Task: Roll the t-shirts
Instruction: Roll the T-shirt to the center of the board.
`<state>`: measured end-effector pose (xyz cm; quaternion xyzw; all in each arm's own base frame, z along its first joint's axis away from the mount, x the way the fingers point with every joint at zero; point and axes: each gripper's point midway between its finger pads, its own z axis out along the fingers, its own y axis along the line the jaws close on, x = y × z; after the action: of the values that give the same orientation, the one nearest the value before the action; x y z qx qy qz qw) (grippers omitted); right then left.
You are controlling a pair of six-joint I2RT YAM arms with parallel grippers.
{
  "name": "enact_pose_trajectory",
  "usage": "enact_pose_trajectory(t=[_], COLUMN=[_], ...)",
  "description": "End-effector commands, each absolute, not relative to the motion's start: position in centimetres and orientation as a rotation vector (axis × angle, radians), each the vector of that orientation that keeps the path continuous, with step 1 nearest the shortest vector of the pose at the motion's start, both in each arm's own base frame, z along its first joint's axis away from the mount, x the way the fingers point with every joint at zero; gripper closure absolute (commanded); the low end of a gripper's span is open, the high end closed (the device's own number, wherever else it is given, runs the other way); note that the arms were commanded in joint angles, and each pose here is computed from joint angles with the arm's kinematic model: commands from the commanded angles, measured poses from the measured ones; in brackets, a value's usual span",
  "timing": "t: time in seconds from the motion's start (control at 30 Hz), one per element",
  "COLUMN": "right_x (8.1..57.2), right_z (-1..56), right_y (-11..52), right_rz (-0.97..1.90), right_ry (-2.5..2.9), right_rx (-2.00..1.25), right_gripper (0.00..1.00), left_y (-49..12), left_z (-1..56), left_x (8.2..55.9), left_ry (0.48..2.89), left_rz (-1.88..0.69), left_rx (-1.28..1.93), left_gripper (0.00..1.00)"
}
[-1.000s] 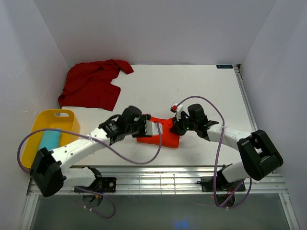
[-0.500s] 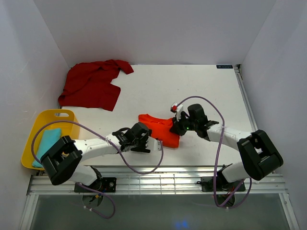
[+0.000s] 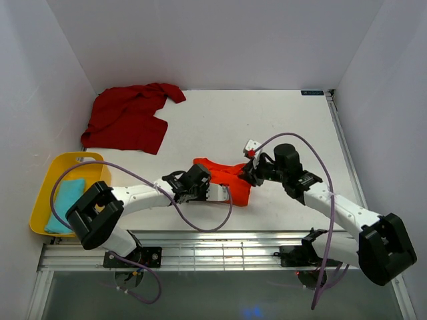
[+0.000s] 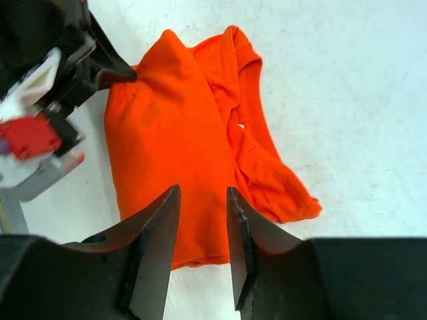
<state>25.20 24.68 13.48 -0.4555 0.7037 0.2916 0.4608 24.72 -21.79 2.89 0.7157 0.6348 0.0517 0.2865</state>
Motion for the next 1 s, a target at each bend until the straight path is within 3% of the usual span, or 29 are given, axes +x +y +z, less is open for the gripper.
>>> enact_pose_trajectory(t=[0.0, 0.23, 0.37, 0.43, 0.47, 0.97], right_x=[23.8, 18.8, 18.7, 18.6, 18.5, 19.0], right_z=[13.0, 10.1, 10.5, 10.7, 10.4, 5.3], right_y=[23.6, 23.5, 23.7, 23.8, 23.7, 23.8], right_rz=[0.617, 0.362, 0.257, 0.267, 0.266, 0.12], right_ry=[1.675, 1.433, 1.36, 1.353, 1.356, 1.489], right_rx=[-1.227, -1.608, -1.548, -1.52, -1.524, -1.62], right_gripper=[0.6, 0.59, 0.56, 0.42, 0.41, 0.36], left_y=[-23.0, -24.2, -23.7, -23.3, -23.0, -22.5], left_z=[6.0, 8.8, 8.9, 8.4, 8.2, 8.1], left_x=[25.2, 24.0, 23.1, 23.2, 23.5, 23.9], left_ry=[1.755, 1.855, 1.918, 1.926, 1.938, 1.959], left_rz=[0.013, -0.297, -0.431, -0.408, -0.385, -0.361], left_rx=[1.816, 1.752, 1.747, 1.767, 1.766, 1.769], left_gripper=[1.0, 1.0, 1.0, 1.0, 1.0, 1.0])
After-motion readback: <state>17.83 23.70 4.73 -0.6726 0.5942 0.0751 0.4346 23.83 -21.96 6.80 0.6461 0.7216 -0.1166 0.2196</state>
